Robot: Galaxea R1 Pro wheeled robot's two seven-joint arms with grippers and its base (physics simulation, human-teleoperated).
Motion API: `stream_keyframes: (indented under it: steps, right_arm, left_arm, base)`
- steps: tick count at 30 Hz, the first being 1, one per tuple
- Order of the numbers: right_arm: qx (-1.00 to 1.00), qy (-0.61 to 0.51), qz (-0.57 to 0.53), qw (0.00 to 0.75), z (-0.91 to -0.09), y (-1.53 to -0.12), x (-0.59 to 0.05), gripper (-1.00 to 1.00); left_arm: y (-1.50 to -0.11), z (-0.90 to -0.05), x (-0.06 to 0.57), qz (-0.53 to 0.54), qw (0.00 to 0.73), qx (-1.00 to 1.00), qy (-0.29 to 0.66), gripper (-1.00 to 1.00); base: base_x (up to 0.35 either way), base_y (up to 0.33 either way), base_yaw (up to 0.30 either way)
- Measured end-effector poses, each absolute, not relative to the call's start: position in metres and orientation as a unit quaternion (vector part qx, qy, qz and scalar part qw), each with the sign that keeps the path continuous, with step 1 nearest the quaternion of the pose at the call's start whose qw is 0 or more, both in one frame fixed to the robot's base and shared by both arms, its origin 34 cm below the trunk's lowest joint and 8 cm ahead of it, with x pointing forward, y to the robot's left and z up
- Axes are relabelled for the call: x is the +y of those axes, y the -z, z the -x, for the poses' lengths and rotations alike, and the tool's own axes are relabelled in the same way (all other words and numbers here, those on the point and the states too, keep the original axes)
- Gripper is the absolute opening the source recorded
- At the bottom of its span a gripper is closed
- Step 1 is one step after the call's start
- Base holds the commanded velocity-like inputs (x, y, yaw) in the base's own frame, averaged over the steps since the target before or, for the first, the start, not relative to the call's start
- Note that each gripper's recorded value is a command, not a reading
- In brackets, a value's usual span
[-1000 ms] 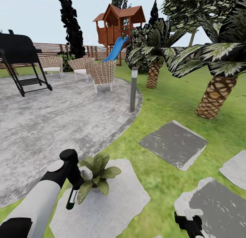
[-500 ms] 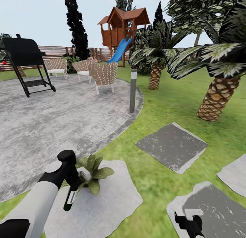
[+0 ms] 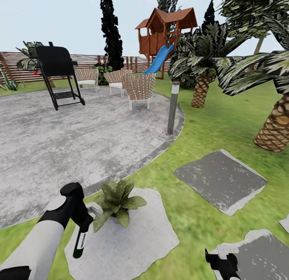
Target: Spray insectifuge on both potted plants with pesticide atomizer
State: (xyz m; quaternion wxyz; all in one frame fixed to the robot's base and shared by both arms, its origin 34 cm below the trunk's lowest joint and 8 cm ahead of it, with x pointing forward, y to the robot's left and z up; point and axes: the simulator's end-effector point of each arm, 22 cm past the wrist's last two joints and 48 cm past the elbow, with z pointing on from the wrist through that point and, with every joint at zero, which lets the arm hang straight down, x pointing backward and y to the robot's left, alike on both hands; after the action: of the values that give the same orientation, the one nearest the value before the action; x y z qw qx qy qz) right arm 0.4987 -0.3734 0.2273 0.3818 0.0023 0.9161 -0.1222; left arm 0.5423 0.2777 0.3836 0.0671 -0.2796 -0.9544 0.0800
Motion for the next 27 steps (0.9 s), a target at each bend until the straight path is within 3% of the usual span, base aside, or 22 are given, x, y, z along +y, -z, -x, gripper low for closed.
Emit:
stream_keyframes:
  steps: [5, 16, 27]
  right_arm:
    - [0.916, 0.122, -0.002, 0.382, -0.4984, -0.2271, -0.3736, 1.0]
    - [0.916, 0.122, -0.002, 0.381, -0.4983, -0.2269, -0.3735, 1.0]
    - [0.917, 0.122, -0.002, 0.379, -0.4973, -0.2251, -0.3736, 1.0]
  left_arm:
    - [-0.3815, -0.5398, 0.2749, 0.28, 0.07, -0.954, -0.084, -1.0]
    - [-0.3805, -0.5388, 0.2773, 0.277, 0.072, -0.955, -0.084, -1.0]
    - [-0.3784, -0.5379, 0.2819, 0.274, 0.076, -0.955, -0.081, -1.0]
  base:
    - [0.212, -0.196, 0.017]
    - [0.014, -0.27, 0.007]
    - [0.104, -0.268, 0.223]
